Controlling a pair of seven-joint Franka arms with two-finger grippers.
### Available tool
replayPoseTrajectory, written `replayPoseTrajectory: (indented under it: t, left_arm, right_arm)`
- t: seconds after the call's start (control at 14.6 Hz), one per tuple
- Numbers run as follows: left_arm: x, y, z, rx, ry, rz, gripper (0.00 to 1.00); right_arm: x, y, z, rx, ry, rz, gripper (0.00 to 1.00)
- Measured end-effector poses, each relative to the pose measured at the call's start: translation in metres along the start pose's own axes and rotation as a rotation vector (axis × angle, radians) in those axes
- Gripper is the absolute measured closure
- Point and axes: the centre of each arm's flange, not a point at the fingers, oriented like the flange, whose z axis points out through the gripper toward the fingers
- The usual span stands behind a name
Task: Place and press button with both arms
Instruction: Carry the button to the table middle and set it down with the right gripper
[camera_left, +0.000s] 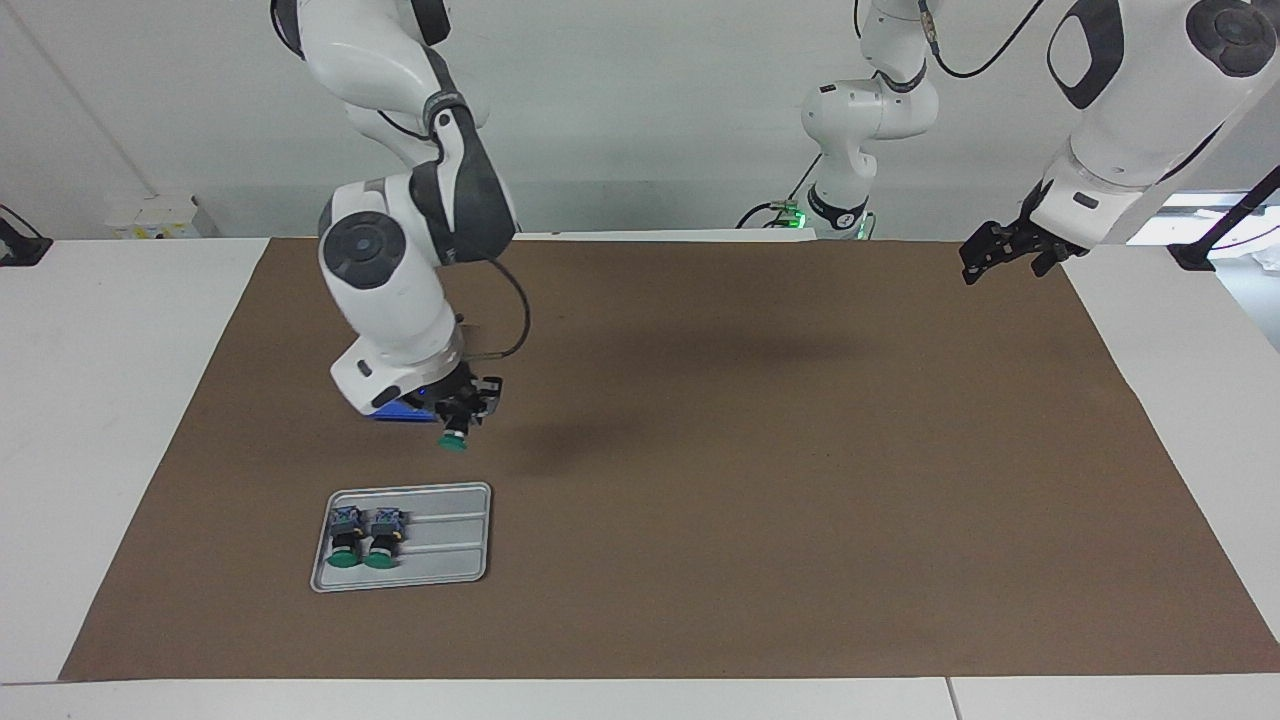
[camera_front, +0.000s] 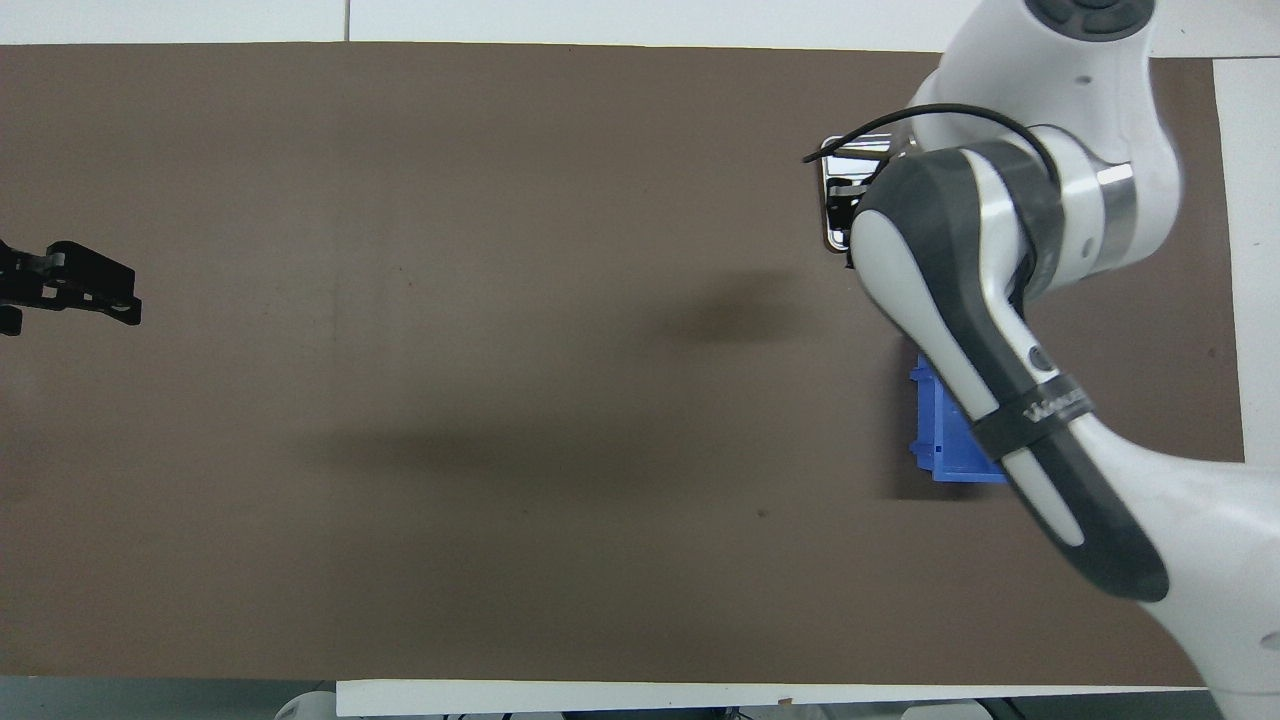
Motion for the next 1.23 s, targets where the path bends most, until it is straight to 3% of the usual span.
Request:
replayPoseTrajectory:
  t: [0.2, 0.55, 0.68, 0.96, 1.23]
  left_arm:
    - [0.0, 0.0, 0.0, 0.0, 0.0, 0.0, 0.0]
    - [0.0, 0.0, 0.0, 0.0, 0.0, 0.0, 0.0]
    - [0.0, 0.0, 0.0, 0.0, 0.0, 0.0, 0.0]
    - [0.0, 0.0, 0.0, 0.0, 0.0, 0.0, 0.0]
    - [0.0, 0.0, 0.0, 0.0, 0.0, 0.0, 0.0]
  right_arm:
    - [-0.049, -0.076, 0.006, 0.038, -0.001, 0.23, 0.56]
    - [-0.1, -0.144, 0.026, 0.044, -0.025, 0.676, 0.56]
    - [-0.102, -0.164, 0.046, 0.059, -0.028, 0.875, 0.56]
    - [-0.094, -0.19, 0.091, 0.088, -0.042, 1.143, 0.56]
    - [-0.112, -0.226, 0.117, 0.134, -0.031, 1.272, 0.56]
